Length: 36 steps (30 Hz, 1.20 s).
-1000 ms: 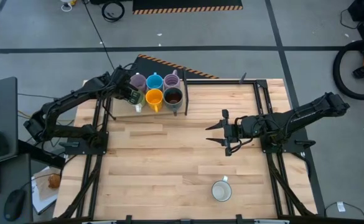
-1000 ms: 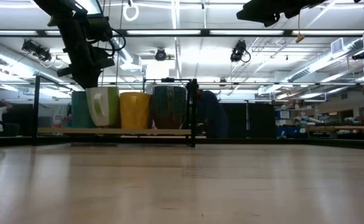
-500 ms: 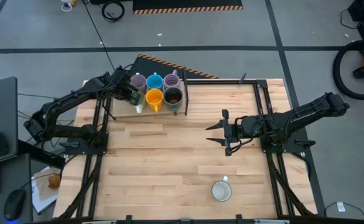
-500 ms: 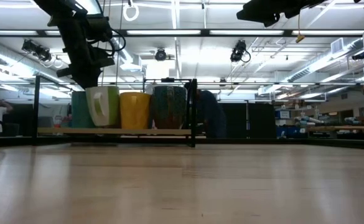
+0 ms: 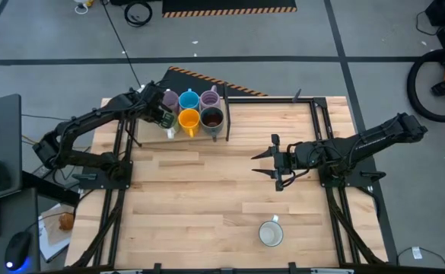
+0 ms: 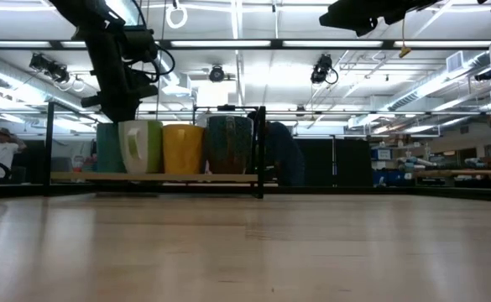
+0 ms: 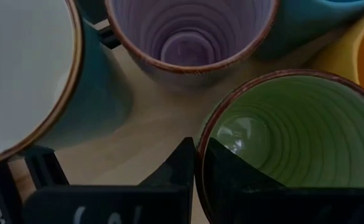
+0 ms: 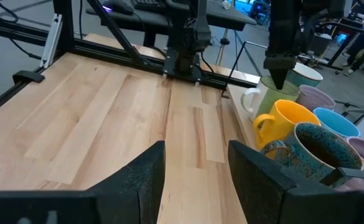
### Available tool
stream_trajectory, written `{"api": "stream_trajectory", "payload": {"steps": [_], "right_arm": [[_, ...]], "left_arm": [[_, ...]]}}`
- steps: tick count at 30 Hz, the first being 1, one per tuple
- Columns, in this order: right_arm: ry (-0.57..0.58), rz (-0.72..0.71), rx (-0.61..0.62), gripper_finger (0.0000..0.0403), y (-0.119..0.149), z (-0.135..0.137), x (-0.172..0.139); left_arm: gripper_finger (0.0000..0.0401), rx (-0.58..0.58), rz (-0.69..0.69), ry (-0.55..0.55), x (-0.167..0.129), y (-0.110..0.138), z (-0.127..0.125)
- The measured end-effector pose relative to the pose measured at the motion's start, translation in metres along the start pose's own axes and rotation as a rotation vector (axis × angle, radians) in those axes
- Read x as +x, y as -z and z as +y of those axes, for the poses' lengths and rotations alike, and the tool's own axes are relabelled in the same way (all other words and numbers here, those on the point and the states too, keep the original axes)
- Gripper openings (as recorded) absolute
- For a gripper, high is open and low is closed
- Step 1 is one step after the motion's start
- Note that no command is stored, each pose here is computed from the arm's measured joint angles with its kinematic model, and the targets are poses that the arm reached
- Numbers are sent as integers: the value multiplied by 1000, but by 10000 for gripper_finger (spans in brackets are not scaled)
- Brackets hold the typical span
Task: Place coffee mugs
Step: Put the green mug on the shelf, then put the blue patterned mug on the shelf
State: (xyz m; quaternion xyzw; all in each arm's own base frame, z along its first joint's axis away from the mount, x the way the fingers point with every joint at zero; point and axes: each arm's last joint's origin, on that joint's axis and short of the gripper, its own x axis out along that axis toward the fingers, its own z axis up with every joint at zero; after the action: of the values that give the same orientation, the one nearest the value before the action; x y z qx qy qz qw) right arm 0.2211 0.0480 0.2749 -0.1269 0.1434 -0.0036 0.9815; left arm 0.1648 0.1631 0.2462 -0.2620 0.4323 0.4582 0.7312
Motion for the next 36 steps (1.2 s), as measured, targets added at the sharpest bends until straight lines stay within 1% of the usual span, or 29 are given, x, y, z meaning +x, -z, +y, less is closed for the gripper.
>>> {"api": "stream_trajectory", "payload": {"steps": [5,8,13,16,21,26,29,31,32,36], "right_arm": [[0,1,0,181,0,0,0],[0,0,0,181,0,0,0],[0,0,0,181,0,0,0],[0,0,0,181,0,0,0],[1,0,0,181,0,0,0],[0,7,1,181,1,0,0],[-1,16,20,181,2,0,0],[-5,37,37,181,4,1,0],[-16,46,47,181,5,1,0],[-99,109,98,181,13,12,10]], "left_arm": [[33,2,0,3,0,0,0],[42,2,0,4,1,0,0],[82,-1,11,17,1,1,-1],[107,-2,-8,22,-3,-4,-2],[129,-2,-35,29,-17,-15,-2],[130,23,-29,23,-43,-27,-2],[130,49,-44,40,-59,-32,-8],[130,111,-57,86,-69,-33,-17],[130,164,-59,134,-73,-33,-24],[130,399,-83,399,-84,-23,-58]]}}
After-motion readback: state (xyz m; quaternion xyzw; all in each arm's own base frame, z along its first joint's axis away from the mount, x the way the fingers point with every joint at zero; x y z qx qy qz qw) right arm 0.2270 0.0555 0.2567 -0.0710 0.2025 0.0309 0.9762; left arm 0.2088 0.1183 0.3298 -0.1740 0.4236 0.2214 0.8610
